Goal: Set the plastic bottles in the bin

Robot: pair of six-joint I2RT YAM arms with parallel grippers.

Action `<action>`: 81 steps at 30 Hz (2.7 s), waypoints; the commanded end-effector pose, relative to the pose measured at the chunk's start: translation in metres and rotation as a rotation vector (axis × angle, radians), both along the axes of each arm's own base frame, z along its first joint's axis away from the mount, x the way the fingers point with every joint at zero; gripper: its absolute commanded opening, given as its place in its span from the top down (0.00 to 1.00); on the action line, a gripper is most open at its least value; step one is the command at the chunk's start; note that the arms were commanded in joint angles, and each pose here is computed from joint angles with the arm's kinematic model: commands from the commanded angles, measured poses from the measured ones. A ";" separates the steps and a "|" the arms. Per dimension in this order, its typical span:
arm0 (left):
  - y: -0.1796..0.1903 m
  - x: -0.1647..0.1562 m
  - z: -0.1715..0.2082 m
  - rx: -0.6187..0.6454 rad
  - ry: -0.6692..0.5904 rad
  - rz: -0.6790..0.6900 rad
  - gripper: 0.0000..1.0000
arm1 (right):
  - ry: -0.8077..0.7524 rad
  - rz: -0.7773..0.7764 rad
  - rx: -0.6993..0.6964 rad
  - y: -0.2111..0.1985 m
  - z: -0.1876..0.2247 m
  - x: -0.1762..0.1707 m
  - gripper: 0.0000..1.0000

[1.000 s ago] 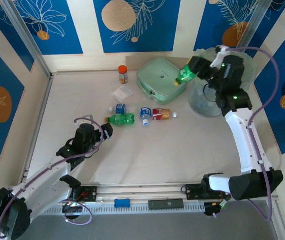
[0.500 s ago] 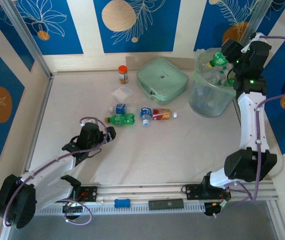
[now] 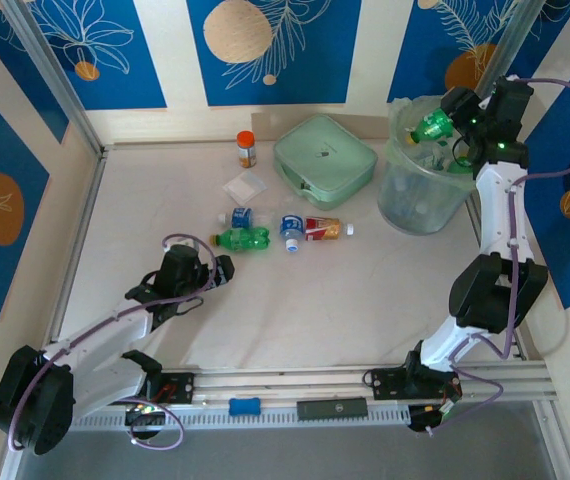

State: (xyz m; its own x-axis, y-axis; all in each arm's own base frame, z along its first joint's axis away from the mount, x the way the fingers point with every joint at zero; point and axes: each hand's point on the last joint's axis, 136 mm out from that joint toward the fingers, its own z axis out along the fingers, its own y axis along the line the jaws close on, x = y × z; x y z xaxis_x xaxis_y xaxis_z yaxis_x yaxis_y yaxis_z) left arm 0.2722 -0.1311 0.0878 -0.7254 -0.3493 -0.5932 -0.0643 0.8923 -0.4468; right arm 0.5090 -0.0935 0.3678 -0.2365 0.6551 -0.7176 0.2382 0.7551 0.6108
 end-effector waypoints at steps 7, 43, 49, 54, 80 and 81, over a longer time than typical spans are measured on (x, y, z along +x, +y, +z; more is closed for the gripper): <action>-0.004 0.008 0.015 -0.016 -0.034 -0.013 0.01 | 0.030 -0.057 -0.027 -0.015 0.014 -0.016 0.12; -0.054 0.110 0.036 0.066 -0.023 -0.340 0.01 | 0.079 0.565 -0.065 0.239 -0.091 -0.165 0.01; -0.059 0.120 0.019 0.121 -0.002 -0.398 0.01 | 0.103 0.565 -0.019 0.253 -0.119 -0.172 0.01; -0.067 0.127 0.012 0.135 0.002 -0.459 0.01 | 0.123 0.570 -0.035 0.254 -0.124 -0.174 0.01; -0.083 0.073 -0.007 0.066 0.142 -0.524 0.01 | 0.117 0.579 -0.020 0.264 -0.128 -0.171 0.01; -0.083 0.070 -0.007 0.070 0.143 -0.527 0.01 | 0.119 0.580 -0.019 0.265 -0.128 -0.171 0.01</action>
State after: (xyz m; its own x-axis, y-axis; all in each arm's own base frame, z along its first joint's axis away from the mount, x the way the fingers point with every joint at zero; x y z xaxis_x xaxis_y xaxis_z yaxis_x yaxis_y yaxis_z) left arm 0.3550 -0.2149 0.0799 -0.8593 0.1069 -0.5002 0.3438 0.8449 -0.4099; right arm 0.3360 0.1695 0.2412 -0.6357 0.3704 -0.6773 -0.1584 0.7961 0.5840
